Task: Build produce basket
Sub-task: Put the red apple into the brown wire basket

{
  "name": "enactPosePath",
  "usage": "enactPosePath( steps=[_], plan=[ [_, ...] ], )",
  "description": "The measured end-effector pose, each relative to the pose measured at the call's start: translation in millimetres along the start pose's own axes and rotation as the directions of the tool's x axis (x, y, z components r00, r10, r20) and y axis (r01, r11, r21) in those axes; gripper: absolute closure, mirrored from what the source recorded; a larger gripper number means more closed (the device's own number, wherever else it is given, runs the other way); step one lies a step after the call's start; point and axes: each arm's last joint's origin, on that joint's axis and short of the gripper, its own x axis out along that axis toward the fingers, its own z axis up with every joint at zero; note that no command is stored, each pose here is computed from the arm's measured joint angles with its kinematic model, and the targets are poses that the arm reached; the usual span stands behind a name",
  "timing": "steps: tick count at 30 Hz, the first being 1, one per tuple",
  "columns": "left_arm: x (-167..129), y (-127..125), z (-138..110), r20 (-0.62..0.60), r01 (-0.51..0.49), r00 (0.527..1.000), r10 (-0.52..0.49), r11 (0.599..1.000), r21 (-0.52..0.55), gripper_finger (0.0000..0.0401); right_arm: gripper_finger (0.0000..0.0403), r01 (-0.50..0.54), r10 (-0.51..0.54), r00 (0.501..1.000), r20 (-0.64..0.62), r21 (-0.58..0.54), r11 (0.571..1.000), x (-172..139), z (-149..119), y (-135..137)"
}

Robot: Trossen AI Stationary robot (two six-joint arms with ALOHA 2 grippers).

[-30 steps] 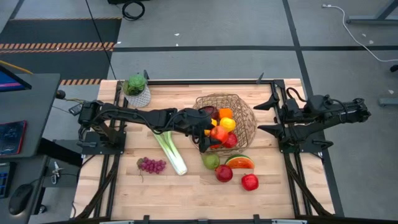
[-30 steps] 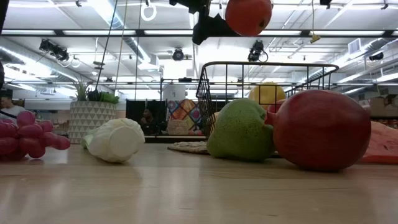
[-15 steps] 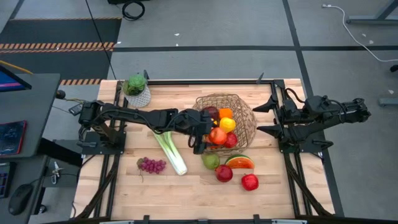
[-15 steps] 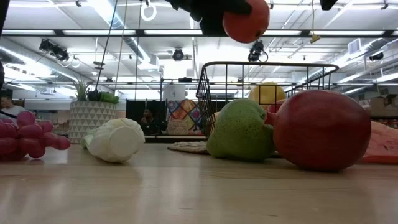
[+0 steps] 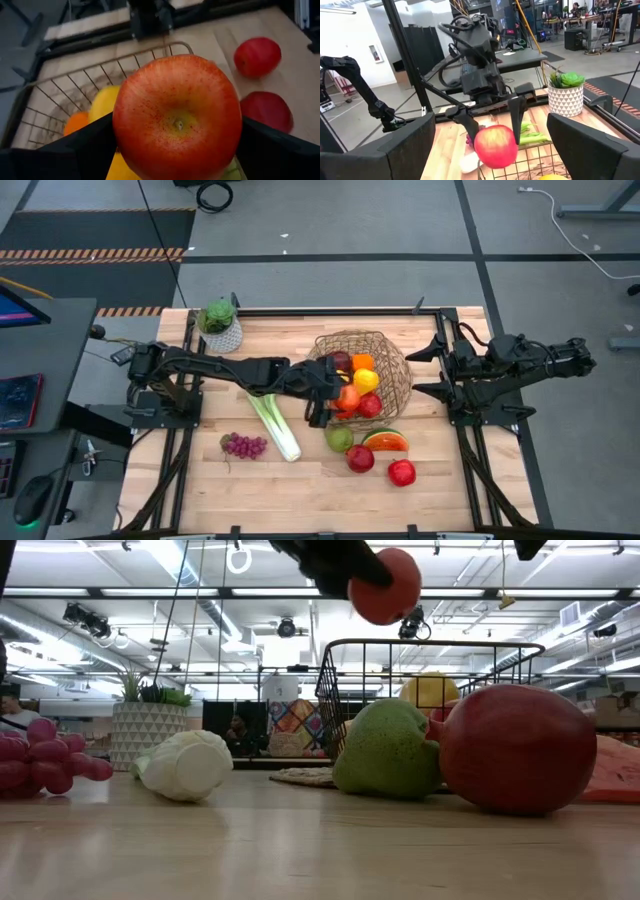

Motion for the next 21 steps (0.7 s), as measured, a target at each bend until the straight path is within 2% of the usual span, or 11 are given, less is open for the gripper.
enactPosePath(
  steps=[5, 9, 13, 18, 21],
  plan=[
    [8.5, 0.2, 10.9, -0.163, -0.032, 0.986, 0.026, 0.999, -0.036, 0.0053, 0.0016, -0.001, 0.001, 1.000, 0.003, -0.001, 1.000, 0.0, 0.3, 0.1],
    [12.3, 16.8, 29.8, -0.247, -0.084, 0.967, 0.057, 0.991, -0.103, 0.0053, 0.0016, -0.003, 0.003, 1.000, 0.014, 0.001, 1.000, 0.0, 1.3, 0.3],
    [32.7, 32.1, 19.2, -0.410, -0.096, 0.912, 0.037, 0.988, -0.123, 0.0053, 0.0016, -0.004, 0.004, 1.000, 0.022, 0.002, 1.000, 0.0, 2.1, 0.4],
    [53.5, 42.3, 12.5, -0.428, -0.075, 0.904, -0.015, 0.979, -0.191, 0.0053, 0.0016, -0.004, 0.004, 1.000, 0.022, 0.000, 1.000, -0.1, 2.1, 0.4],
    [60.8, 41.2, 3.3, -0.482, -0.044, 0.873, -0.074, 0.972, -0.229, 0.0053, 0.0016, -0.005, 0.005, 1.000, 0.017, -0.001, 1.000, 0.0, 1.7, 0.4]
  ],
)
